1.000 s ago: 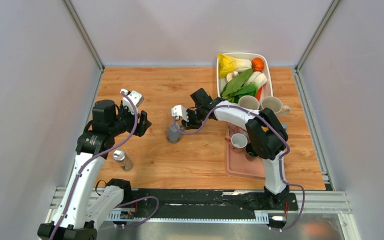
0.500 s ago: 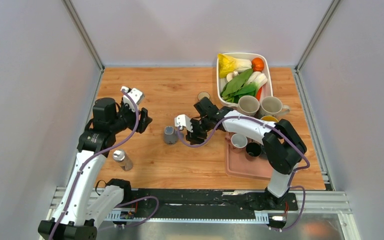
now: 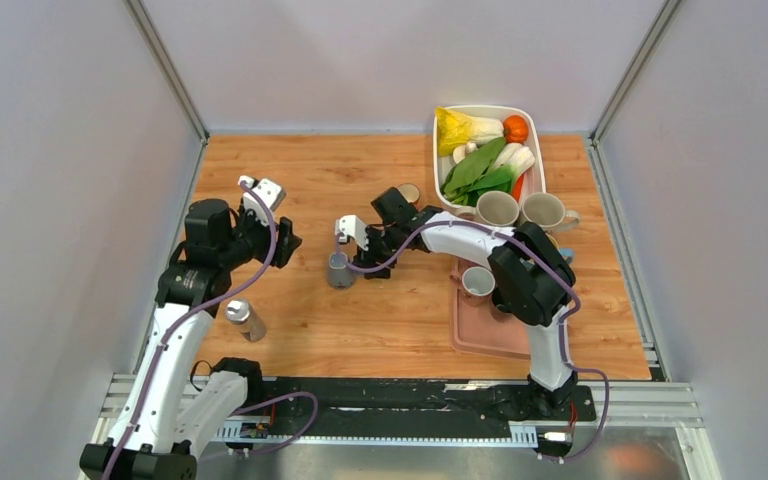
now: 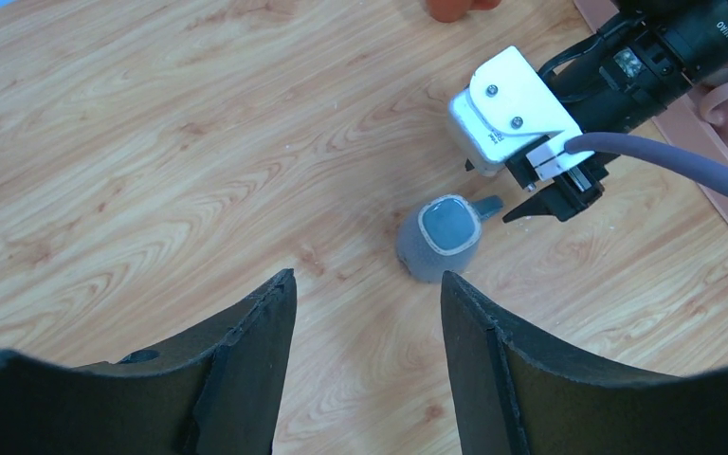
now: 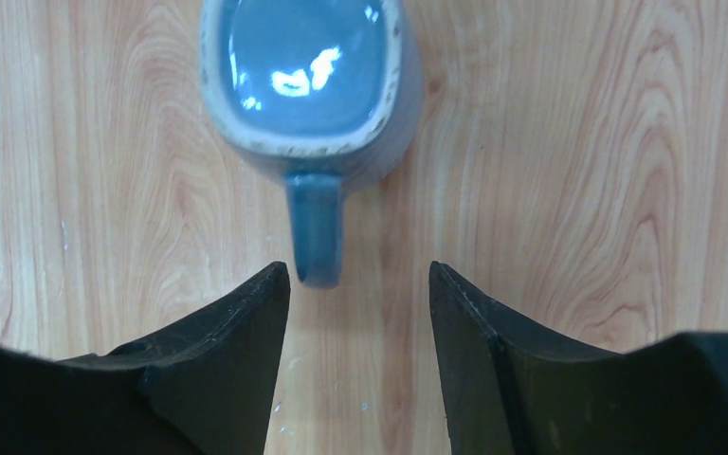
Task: Turn the mug right side up
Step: Move the cup to the center of the board, then turn over the cup at the center of the board.
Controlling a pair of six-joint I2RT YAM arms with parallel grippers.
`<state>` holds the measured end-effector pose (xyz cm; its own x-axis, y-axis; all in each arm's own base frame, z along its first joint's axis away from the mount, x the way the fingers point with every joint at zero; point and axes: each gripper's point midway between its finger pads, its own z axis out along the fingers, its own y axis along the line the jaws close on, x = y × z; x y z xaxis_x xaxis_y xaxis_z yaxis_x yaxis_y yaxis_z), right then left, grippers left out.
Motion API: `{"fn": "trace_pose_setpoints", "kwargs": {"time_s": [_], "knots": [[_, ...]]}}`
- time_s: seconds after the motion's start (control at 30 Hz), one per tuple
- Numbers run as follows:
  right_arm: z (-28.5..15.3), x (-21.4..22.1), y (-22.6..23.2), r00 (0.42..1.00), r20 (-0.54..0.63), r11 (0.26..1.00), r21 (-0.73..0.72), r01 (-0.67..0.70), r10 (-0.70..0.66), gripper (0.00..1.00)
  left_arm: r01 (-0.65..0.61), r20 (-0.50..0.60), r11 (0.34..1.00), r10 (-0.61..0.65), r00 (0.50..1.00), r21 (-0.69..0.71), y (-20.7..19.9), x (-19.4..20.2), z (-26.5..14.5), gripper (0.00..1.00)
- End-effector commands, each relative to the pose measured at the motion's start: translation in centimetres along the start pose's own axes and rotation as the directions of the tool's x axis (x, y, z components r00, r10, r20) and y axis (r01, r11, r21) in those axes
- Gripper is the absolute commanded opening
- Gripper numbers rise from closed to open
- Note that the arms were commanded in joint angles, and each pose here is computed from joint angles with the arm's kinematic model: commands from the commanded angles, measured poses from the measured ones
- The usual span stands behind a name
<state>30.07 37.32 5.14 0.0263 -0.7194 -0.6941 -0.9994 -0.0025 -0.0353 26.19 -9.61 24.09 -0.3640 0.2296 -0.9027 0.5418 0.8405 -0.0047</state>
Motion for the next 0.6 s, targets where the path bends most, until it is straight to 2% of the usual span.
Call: {"fn": "trace_pose_setpoints", "kwargs": {"time_s": [0.0,0.13,0.23,0.43,0.57], "knots": [[0.6,-3.1,-0.9,0.997,0.080,1.000,0.009,-0.003,0.002,0.58,-0.005,0.050,1.000,0.006,0.999,-0.019,0.4,-1.1,-0.6,0.65],[1.2,-3.0,-0.1,0.997,0.079,1.000,-0.021,-0.012,0.013,0.56,-0.011,0.050,1.000,0.012,0.999,-0.022,0.5,-0.9,-0.8,0.64],[1.7,-2.9,0.6,0.997,0.076,0.999,-0.042,-0.012,0.015,0.50,-0.012,0.048,1.000,0.013,0.999,-0.024,0.6,-0.7,-0.9,0.64],[2.0,-3.0,1.3,0.997,0.080,0.998,-0.065,-0.007,0.012,0.26,-0.012,0.055,1.000,0.013,0.998,-0.013,0.5,-0.8,-0.8,0.64],[1.9,-2.9,1.6,0.997,0.078,0.998,-0.066,-0.012,0.017,0.05,-0.024,0.055,1.000,0.025,0.998,-0.008,0.4,-0.7,-0.7,0.64]]}}
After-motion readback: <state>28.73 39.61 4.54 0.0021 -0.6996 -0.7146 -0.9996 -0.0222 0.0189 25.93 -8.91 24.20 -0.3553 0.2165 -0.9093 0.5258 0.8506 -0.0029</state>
